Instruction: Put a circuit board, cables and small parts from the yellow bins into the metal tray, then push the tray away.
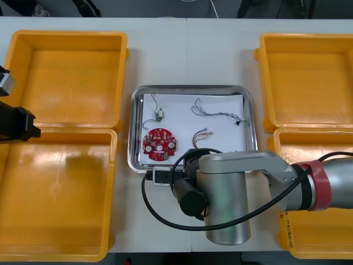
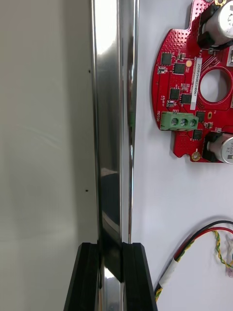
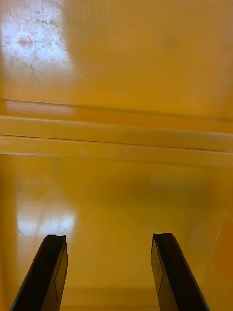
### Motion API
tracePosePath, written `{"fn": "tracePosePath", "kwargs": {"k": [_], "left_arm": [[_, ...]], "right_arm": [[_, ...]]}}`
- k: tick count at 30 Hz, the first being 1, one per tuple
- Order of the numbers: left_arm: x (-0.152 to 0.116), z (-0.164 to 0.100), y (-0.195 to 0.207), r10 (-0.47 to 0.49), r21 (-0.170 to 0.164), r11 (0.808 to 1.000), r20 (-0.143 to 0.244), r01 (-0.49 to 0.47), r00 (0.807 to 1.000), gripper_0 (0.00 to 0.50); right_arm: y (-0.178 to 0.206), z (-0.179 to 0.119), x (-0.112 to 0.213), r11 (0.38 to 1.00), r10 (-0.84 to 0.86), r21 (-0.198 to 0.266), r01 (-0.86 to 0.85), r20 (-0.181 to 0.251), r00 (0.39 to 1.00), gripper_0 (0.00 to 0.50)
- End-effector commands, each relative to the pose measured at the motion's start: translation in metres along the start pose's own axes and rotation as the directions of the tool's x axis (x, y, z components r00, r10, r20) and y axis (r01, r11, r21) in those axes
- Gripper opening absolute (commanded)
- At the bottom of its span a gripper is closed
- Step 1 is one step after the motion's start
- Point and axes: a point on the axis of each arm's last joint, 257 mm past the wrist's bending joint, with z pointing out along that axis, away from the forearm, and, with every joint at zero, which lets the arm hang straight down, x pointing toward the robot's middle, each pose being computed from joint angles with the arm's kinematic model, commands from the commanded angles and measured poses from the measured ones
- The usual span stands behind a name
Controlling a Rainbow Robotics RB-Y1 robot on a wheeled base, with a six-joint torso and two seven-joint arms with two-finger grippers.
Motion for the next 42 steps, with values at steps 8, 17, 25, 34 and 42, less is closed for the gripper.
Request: {"fn": "tracePosePath", "kwargs": {"k": [8, 17, 25, 34, 42], "left_arm": [[-0.010, -0.016, 0.011, 0.067, -0.032, 0.997, 0.039, -0.066, 0.997, 0.500], [-0.010, -0.016, 0.011, 0.067, -0.032, 0.997, 0.039, -0.066, 0.997, 0.500], [-0.010, -0.016, 0.011, 0.067, -0.032, 0.997, 0.039, -0.066, 0.997, 0.500], [-0.010, -0.016, 0.011, 0.067, -0.032, 0.997, 0.039, -0.066, 0.997, 0.500], [-0.010, -0.016, 0.011, 0.067, -0.032, 0.997, 0.039, -0.066, 0.997, 0.500]], "right_arm": [[-0.053, 0.008, 0.017, 0.997, 0.025, 0.077, -0.021, -0.047, 0.999, 0.000], [-0.072, 0.010, 0.011, 0.994, 0.023, 0.108, -0.019, -0.039, 0.999, 0.000], [-0.088, 0.009, 0.006, 0.991, 0.009, 0.134, -0.005, -0.027, 1.000, 0.000], [-0.104, 0.007, -0.004, 0.987, -0.004, 0.162, 0.006, -0.011, 1.000, 0.000], [-0.115, 0.011, -0.007, 0.984, 0.002, 0.177, -0.001, -0.011, 1.000, 0.000]]}}
